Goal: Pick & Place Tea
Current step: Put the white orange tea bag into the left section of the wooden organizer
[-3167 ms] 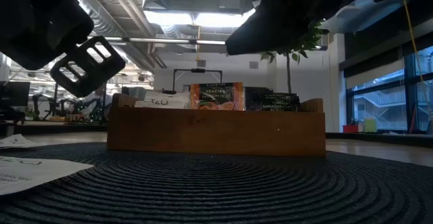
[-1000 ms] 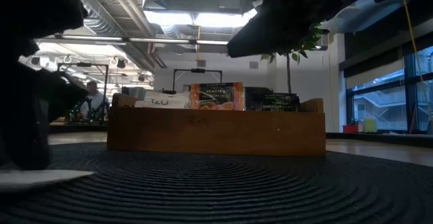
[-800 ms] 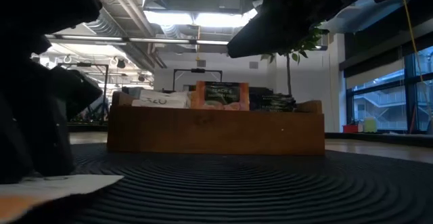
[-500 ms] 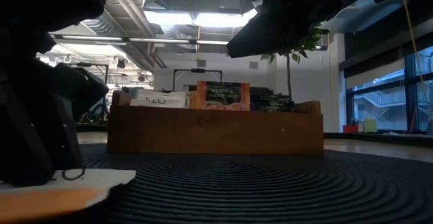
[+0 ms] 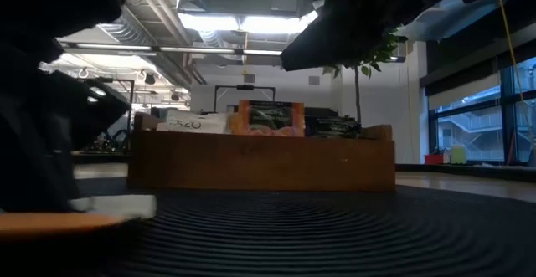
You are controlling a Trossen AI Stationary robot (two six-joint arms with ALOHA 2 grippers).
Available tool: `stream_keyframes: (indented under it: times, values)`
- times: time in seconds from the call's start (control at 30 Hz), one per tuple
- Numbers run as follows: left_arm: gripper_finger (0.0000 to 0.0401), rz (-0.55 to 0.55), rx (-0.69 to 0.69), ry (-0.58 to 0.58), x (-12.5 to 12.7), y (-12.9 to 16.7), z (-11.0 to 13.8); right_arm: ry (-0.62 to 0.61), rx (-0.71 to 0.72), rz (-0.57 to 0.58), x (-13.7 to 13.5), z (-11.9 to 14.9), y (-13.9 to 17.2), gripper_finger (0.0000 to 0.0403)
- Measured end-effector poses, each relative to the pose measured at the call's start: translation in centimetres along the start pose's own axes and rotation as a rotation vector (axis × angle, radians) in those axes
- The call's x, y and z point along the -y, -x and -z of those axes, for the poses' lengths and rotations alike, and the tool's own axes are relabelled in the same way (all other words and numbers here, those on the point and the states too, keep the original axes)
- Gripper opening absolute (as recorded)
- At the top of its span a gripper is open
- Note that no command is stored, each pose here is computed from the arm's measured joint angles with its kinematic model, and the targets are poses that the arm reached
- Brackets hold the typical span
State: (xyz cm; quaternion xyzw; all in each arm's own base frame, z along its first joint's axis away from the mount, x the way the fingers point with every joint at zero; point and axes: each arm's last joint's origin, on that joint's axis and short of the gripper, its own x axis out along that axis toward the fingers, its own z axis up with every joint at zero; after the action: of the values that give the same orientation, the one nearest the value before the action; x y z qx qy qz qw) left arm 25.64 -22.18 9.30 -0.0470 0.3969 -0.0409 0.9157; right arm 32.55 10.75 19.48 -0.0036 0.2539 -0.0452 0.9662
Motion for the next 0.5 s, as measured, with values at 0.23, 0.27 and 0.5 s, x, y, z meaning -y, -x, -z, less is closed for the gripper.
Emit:
stream_keyframes:
  times: [0.23,0.27,0.5]
  values:
    - [0.0002,-0.028,0.082,-0.097,-0.4,4.3,-2.8,0.000,0.038,-0.037,-0.2,-0.4,0.0,0.0126]
    - [0.0003,-0.059,0.119,-0.113,-0.6,5.1,-3.5,0.009,0.038,-0.047,-0.2,-0.4,0.0,0.0126]
    - [0.0003,-0.328,0.207,-0.363,-3.0,9.8,-6.9,0.032,0.038,-0.061,-0.2,-0.4,0.0,0.0126]
